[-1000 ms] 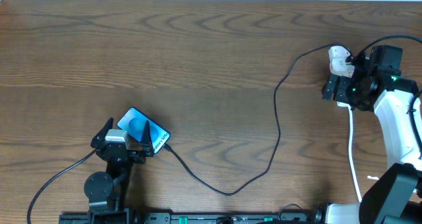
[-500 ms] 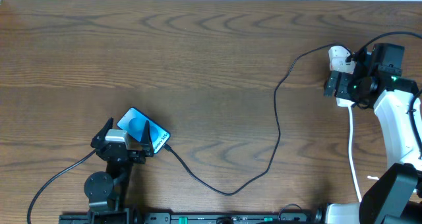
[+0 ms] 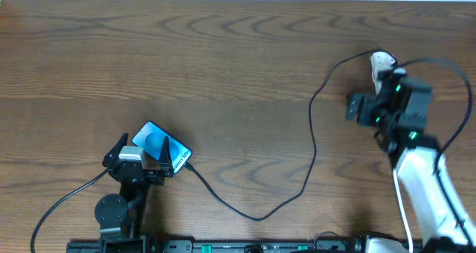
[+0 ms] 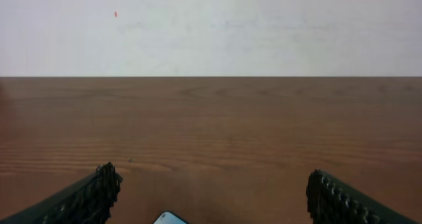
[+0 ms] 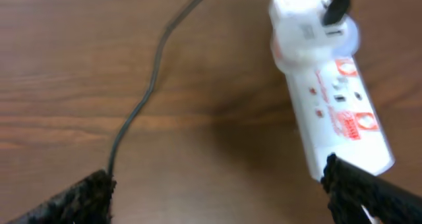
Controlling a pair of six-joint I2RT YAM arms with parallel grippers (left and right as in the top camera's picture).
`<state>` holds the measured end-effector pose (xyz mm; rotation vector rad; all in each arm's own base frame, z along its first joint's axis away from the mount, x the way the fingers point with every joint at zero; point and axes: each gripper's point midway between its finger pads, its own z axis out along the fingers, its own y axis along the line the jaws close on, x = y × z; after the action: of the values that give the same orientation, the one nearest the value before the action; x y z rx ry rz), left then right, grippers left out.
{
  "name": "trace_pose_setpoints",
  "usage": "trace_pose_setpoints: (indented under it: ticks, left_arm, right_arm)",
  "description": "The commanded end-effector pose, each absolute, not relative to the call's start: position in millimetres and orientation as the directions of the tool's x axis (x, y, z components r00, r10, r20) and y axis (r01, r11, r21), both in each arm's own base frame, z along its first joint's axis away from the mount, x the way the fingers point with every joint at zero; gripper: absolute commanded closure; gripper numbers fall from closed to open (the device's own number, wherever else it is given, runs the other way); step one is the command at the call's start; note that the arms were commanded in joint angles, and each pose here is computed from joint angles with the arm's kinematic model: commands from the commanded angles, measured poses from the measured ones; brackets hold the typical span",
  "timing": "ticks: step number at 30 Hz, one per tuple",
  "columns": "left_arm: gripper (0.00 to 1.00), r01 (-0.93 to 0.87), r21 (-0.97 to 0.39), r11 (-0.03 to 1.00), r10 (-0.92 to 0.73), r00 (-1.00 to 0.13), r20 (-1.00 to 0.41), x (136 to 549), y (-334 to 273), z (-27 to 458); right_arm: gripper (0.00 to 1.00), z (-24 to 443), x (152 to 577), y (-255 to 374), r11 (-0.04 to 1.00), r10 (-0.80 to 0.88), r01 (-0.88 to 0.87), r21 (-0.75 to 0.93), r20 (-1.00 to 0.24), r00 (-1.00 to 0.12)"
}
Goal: Plug charger to phone and switch on socket
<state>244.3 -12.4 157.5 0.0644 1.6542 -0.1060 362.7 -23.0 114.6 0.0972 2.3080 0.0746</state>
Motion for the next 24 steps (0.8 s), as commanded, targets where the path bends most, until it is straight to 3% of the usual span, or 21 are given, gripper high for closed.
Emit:
trace_pose_setpoints:
  ticks: [1, 15, 24]
  left_arm:
    - [0.07, 0.14, -0.045, 0.989, -0.026, -0.135, -0.991, 243, -19, 142]
    - [0.07, 0.14, -0.045, 0.989, -0.026, -0.135, -0.991, 243, -19, 142]
    - [0.07, 0.14, -0.045, 0.989, -0.026, -0.135, -0.991, 243, -19, 142]
  right_arm:
    - [0.01, 111, 345, -8, 0.996, 0.069, 0.005, 0.084, -0.781, -0.621]
    - [0.01, 134, 295, 3, 0.995, 0.086, -0.031, 0.098, -0.963, -0.256]
    - [0.01, 132, 271, -4, 0.997, 0.083, 0.007, 0.083, -0.98, -0.182]
